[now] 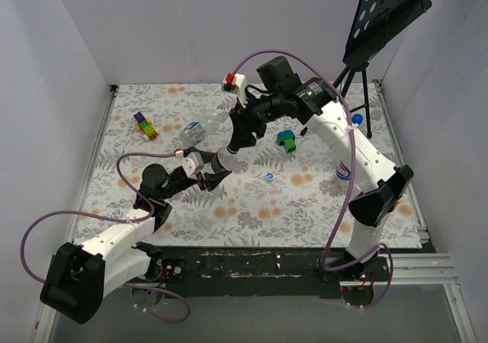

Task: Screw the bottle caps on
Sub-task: Screw the bottle cap onto the plastic bottle.

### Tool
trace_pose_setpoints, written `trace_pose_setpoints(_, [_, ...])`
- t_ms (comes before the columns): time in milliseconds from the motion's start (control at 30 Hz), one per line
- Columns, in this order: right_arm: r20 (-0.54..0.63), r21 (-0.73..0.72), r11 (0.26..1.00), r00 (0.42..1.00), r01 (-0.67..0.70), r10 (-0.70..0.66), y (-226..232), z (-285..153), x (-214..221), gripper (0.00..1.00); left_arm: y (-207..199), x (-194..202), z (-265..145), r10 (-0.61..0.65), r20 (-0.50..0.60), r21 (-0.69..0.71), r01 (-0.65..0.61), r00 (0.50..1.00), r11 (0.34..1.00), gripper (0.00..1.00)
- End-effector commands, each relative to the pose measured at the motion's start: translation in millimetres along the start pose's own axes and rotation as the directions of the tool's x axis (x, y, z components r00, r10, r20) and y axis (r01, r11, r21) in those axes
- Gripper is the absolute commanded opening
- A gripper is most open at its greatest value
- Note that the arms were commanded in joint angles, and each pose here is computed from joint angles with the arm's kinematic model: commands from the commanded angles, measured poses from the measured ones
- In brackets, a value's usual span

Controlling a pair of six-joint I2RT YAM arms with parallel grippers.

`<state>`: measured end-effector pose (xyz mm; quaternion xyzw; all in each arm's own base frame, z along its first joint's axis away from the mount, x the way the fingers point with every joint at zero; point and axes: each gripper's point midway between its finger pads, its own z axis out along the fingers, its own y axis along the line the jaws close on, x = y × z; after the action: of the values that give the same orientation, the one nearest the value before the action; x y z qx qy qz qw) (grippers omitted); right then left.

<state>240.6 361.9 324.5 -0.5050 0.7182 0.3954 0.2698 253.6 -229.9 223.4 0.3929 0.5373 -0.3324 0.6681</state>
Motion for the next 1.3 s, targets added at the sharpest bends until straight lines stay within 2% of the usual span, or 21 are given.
trace_pose_setpoints(0, [-0.006,-0.041,0.999,1.0,0.008,-0.008,10.6,0.0,-0.4,0.55,3.1,-21.9,3.5,0.049,0.044,0.001,-0.049,0.998,0.999,0.16])
trace_pose_setpoints(167, [-0.012,-0.032,0.999,1.0,0.011,-0.011,10.7,-0.6,1.0,0.49,3.6,-21.0,3.5,0.047,0.041,-0.002,-0.047,0.998,0.999,0.16])
trace_pose_setpoints(367, [-0.022,-0.021,1.0,1.0,0.016,-0.017,9.3,-1.8,4.7,0.2,2.7,-22.1,3.5,0.047,0.044,0.001,-0.047,0.998,0.999,0.16])
trace_pose_setpoints(633, [0.045,-0.021,0.996,0.995,0.088,-0.087,19.1,-15.4,-6.3,0.01,-7.9,-22.3,5.1,-0.023,0.045,0.056,0.021,0.999,0.998,0.13])
trace_pose_setpoints(900, [0.112,-0.028,0.981,0.976,0.192,-0.188,19.8,-29.0,-10.3,0.01,-33.4,-21.4,6.9,-0.099,-0.007,0.221,0.098,0.995,0.97,0.12])
trace_pose_setpoints(1133, [0.19,-0.016,0.966,0.95,0.257,-0.25,28.7,-49.5,-24.2,0.01,-29.3,-20.3,6.7,-0.113,-0.001,0.187,0.111,0.994,0.976,0.12])
trace_pose_setpoints(1267, [0.187,-0.021,0.968,0.952,0.251,-0.243,28.9,-49.6,-15.9,0.01,-27.9,-23.1,6.0,-0.117,0.038,0.168,0.11,0.992,0.98,0.11])
